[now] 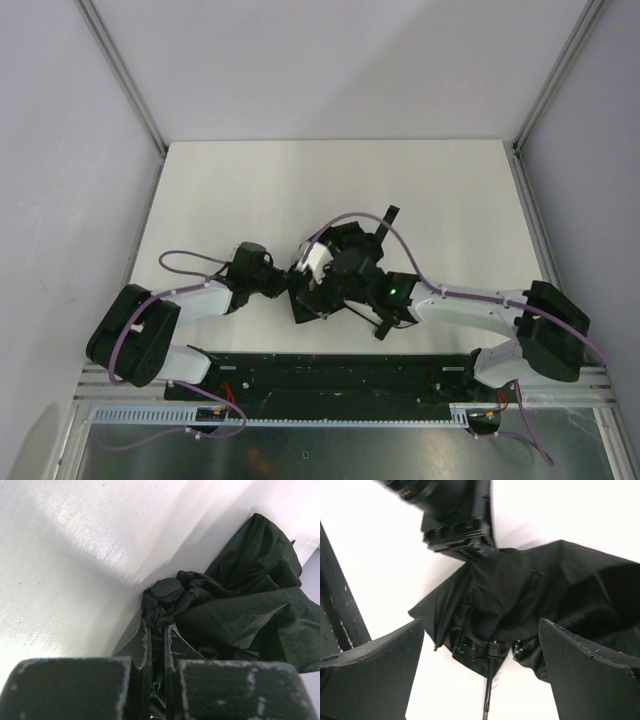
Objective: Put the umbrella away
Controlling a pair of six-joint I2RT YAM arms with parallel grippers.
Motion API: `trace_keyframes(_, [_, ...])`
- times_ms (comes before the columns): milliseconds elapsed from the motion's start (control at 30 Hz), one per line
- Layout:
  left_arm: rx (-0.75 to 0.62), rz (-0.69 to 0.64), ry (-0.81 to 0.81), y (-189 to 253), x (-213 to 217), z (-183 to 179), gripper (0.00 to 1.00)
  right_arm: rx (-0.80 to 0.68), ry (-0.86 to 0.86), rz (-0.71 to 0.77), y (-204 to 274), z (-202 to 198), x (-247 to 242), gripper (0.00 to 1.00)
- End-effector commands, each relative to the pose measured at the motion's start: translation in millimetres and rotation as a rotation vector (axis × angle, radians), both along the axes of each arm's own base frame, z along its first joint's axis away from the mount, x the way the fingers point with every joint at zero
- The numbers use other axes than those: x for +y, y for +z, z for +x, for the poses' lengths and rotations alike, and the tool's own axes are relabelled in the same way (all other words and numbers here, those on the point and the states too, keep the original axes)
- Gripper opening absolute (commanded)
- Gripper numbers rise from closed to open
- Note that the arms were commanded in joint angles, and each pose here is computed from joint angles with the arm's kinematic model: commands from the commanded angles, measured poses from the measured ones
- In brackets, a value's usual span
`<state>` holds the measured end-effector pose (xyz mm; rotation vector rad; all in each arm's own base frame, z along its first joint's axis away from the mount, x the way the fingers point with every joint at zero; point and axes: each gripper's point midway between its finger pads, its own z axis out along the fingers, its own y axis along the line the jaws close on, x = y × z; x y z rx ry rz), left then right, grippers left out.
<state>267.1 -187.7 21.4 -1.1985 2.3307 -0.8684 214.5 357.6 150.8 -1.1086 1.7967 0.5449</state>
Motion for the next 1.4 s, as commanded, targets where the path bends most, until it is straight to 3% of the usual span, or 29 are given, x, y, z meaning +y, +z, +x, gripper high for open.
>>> trace_keyframes(0, [0.192,0.135,-0.007,-38,24,-41,0.00,-0.173,0.135,-0.081,-12,-2,29,0.99])
trace_keyframes(267, [0.211,0.131,-0.007,-34,21,-41,0.00,-0.135,0.183,-0.163,-75,-6,53,0.99])
trace_keyframes(433, [0.215,0.139,-0.010,-33,22,-41,0.00,-0.145,0.002,-0.309,-117,22,33,0.95])
trace_keyframes(500, [0.215,0.142,-0.014,-32,22,-42,0.00,-0.124,-0.059,-0.360,-132,32,19,0.86])
trace_keyframes(633, [0.200,0.152,-0.035,-30,21,-39,0.00,0.073,-0.053,-0.358,-162,28,4,0.48])
trace_keyframes(833, [0.159,0.177,-0.072,-24,20,-31,0.00,0.395,0.037,-0.314,-190,-6,-4,0.06])
trace_keyframes(1000, [0.082,0.216,-0.123,-11,17,-15,0.01,0.675,0.104,-0.255,-200,-42,-8,0.00])
trace_keyframes(1067, [0.032,0.233,-0.155,0,15,-4,0.13,0.754,0.118,-0.224,-198,-51,-6,0.00])
trace_keyframes(1167, [-0.076,0.272,-0.176,25,19,18,0.52,0.862,0.117,-0.179,-196,-58,-5,0.00])
trace_keyframes(1300, [-0.194,0.254,-0.146,64,36,36,0.90,0.982,0.095,-0.133,-197,-62,-5,0.00])
trace_keyframes(1367, [-0.231,0.219,-0.131,78,45,36,0.97,1.019,0.082,-0.094,-197,-59,-1,0.00])
